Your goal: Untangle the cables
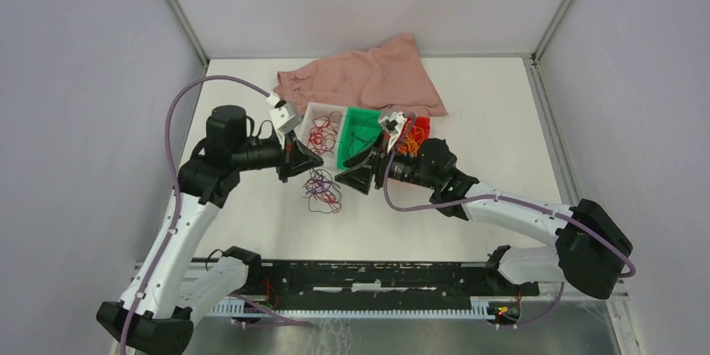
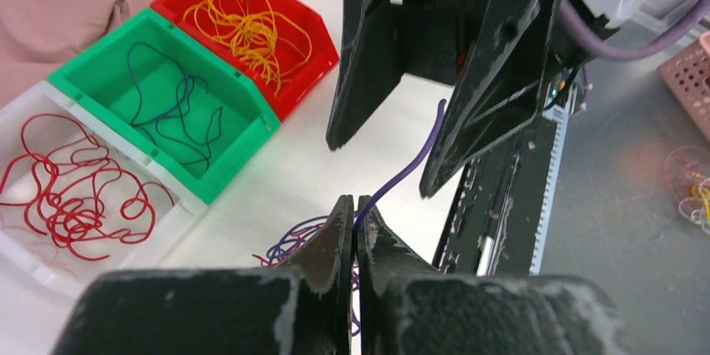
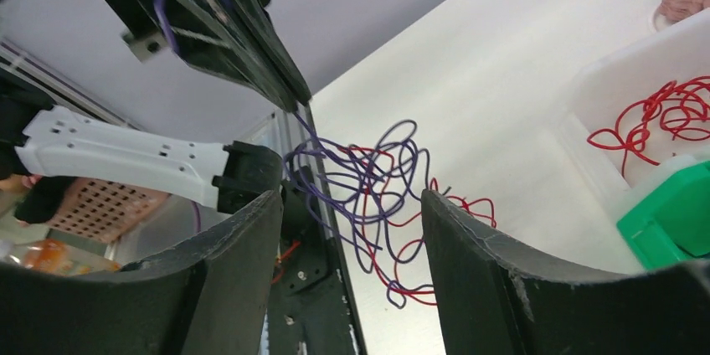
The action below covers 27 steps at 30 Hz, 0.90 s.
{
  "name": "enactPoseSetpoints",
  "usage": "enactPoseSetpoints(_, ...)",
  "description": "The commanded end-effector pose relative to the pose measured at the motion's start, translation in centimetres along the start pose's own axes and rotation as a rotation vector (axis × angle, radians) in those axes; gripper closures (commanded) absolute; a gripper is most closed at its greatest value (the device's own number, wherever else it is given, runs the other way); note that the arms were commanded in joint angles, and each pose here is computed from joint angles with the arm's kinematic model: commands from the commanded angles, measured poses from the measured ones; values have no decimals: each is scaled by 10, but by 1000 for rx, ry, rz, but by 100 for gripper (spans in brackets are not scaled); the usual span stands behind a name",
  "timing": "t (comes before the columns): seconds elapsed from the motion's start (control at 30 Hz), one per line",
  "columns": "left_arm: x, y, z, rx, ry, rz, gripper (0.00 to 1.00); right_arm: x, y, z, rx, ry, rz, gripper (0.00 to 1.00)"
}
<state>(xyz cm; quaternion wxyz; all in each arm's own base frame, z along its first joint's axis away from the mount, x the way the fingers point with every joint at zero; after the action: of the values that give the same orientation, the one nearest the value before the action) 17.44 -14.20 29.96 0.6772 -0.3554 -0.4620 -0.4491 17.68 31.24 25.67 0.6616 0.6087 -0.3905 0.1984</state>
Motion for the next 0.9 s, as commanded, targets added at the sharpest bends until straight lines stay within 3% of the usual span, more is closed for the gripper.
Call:
enactPoseSetpoints(0.0,41,-10,11,7,-134,5,97,7,17,-4,66,-34,144,32)
enactPoseSetpoints(0.47,52,-23,16,-50,-171,62,97,-2,11,-49,-43,27,217,48)
enactPoseSetpoints(0.57,52,-23,14,-68,-176,73,97,-2,16,-59,-27,32,218,58)
enactPoseSetpoints(0.67,50,-22,11,-75,-172,87,95,3,23,-64,-3,10,204,82)
enactPoseSetpoints(0.7,48,-21,10,-67,-167,87,88,6,26,-64,2,-7,193,91)
enactPoseSetpoints(0.73,46,-19,10,-49,-157,75,72,9,28,-63,2,-28,175,98)
enactPoseSetpoints(0.8,37,-17,11,-25,-123,36,39,14,29,-59,-25,-67,148,99)
enactPoseSetpoints(0.83,32,-16,12,-16,-100,15,26,15,29,-55,-36,-84,139,99)
enactPoseSetpoints(0.87,27,-15,13,-8,-73,-8,21,20,32,-52,-37,-115,131,100)
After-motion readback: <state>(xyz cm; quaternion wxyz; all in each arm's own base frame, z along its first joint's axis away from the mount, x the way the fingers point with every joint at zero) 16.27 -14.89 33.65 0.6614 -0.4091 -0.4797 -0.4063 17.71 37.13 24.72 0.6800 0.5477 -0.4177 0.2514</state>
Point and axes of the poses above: each gripper's point midway between its finger pads, its own z axis back along the fingers, its own y axis along the line the jaws close on, x = y × z, the point moved 6 cm from there along z, back along the fingers, and after that the axes turned 8 degrees about -z, right-handed, at the moved point
